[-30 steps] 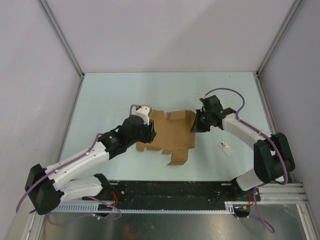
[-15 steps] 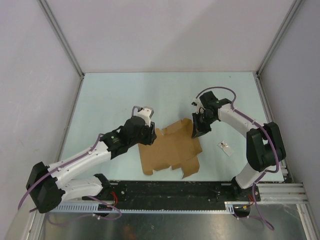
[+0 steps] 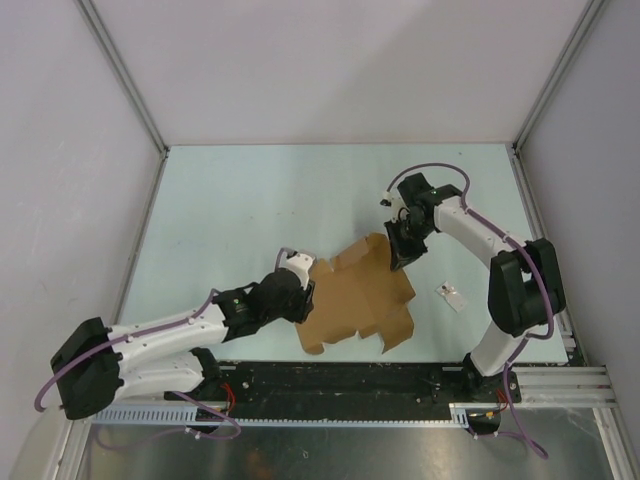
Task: Fold the paper box
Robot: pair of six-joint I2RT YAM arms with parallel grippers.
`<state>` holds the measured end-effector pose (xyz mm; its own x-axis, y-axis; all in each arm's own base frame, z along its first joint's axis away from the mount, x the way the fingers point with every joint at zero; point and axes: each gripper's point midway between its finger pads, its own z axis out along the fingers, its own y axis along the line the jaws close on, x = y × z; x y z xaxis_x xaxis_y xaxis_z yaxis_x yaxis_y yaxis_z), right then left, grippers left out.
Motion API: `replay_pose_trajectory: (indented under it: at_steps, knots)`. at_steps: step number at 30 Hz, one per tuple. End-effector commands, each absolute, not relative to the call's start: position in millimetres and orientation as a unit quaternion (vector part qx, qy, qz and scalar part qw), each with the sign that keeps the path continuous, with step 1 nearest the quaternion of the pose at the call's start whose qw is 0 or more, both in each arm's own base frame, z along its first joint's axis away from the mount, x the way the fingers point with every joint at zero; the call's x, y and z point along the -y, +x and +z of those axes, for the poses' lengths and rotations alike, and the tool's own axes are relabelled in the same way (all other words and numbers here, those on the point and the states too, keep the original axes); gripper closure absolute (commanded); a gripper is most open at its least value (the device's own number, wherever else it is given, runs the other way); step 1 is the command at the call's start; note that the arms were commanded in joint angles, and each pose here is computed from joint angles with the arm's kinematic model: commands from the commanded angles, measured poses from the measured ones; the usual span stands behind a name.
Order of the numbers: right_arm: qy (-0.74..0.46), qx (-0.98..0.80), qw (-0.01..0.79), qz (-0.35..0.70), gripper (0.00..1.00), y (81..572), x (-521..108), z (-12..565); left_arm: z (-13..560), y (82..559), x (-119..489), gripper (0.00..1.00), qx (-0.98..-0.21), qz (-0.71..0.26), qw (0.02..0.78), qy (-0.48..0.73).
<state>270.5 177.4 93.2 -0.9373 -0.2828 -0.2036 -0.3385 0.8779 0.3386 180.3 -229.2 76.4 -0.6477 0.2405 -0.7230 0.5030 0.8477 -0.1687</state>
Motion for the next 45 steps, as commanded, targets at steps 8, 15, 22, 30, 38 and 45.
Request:
replay_pose_trajectory:
  at_steps: [8, 15, 22, 30, 38, 45]
  knots:
    - [-0.250, -0.950, 0.072, 0.172, 0.93, 279, -200, 91, 89, 198, 263, 0.60, -0.856, -0.217, 0.416, 0.219]
    - [-0.251, -0.944, 0.088, 0.193, 0.88, 287, -211, 95, 64, 194, 263, 0.61, -0.862, -0.213, 0.400, 0.226]
    - [-0.249, -0.943, 0.103, 0.195, 0.77, 298, -216, 99, 43, 189, 264, 0.62, -0.876, -0.206, 0.375, 0.224]
    - [-0.185, -0.953, 0.142, 0.193, 0.53, 317, -213, 115, 29, 186, 260, 0.62, -0.886, -0.197, 0.359, 0.218]
    - [0.050, -0.975, 0.190, 0.107, 0.48, 308, -167, 130, 26, 186, 262, 0.62, -0.888, -0.196, 0.354, 0.219]
    - [0.198, -0.961, 0.172, 0.090, 0.44, 234, -144, 111, 27, 186, 263, 0.63, -0.889, -0.197, 0.353, 0.217]
